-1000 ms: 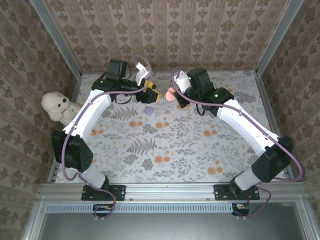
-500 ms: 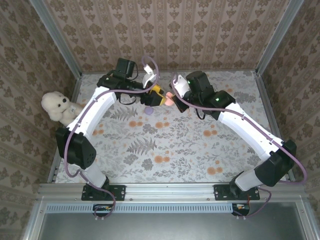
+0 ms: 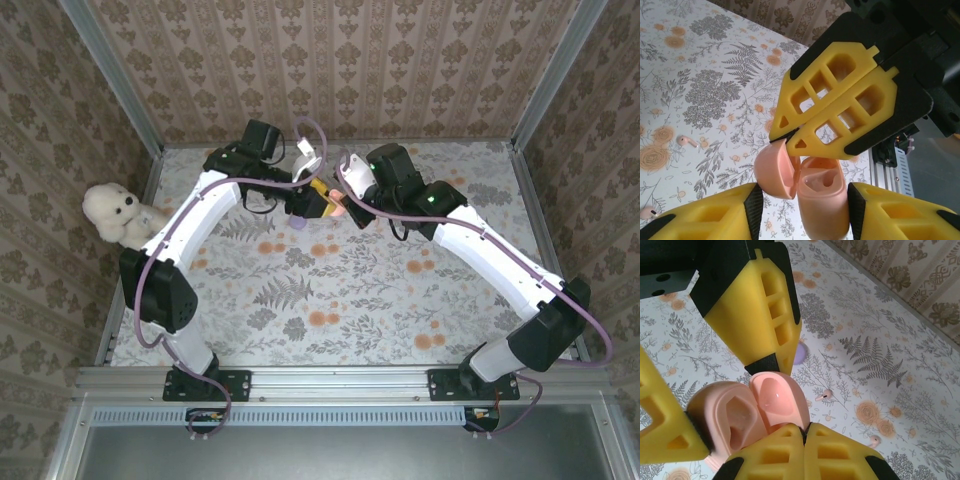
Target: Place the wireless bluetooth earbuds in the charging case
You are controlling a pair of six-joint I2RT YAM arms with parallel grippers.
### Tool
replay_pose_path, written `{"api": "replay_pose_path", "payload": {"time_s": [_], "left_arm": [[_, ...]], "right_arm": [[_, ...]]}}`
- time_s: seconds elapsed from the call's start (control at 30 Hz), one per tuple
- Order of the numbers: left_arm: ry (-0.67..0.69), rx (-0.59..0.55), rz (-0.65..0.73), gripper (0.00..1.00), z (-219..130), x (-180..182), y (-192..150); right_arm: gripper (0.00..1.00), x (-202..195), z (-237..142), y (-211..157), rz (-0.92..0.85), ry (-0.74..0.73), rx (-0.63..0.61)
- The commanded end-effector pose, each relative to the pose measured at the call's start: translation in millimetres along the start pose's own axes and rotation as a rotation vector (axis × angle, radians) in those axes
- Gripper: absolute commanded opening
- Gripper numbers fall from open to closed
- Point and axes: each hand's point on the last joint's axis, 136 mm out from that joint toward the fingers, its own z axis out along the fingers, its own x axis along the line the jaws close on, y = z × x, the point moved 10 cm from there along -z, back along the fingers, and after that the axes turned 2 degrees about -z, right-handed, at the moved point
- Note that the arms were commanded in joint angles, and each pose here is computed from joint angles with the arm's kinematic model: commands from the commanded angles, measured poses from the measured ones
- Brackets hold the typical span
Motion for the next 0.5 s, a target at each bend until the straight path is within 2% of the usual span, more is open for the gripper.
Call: {"api": "replay_pose_path", "payload": {"time_s": [0.0, 0.47], "left_arm": [[-0.047, -0.007, 0.025, 0.48, 0.8, -4.6, 5.8], [-0.066, -0.004, 0.027, 0.41, 6.3, -6.7, 7.3]], "right_arm": [[0.00, 0.6, -2.2, 6.7, -0.026, -0.006, -0.007], [0.00, 4.2, -0.5, 7.6, -0.034, -0.001, -0.003]]}}
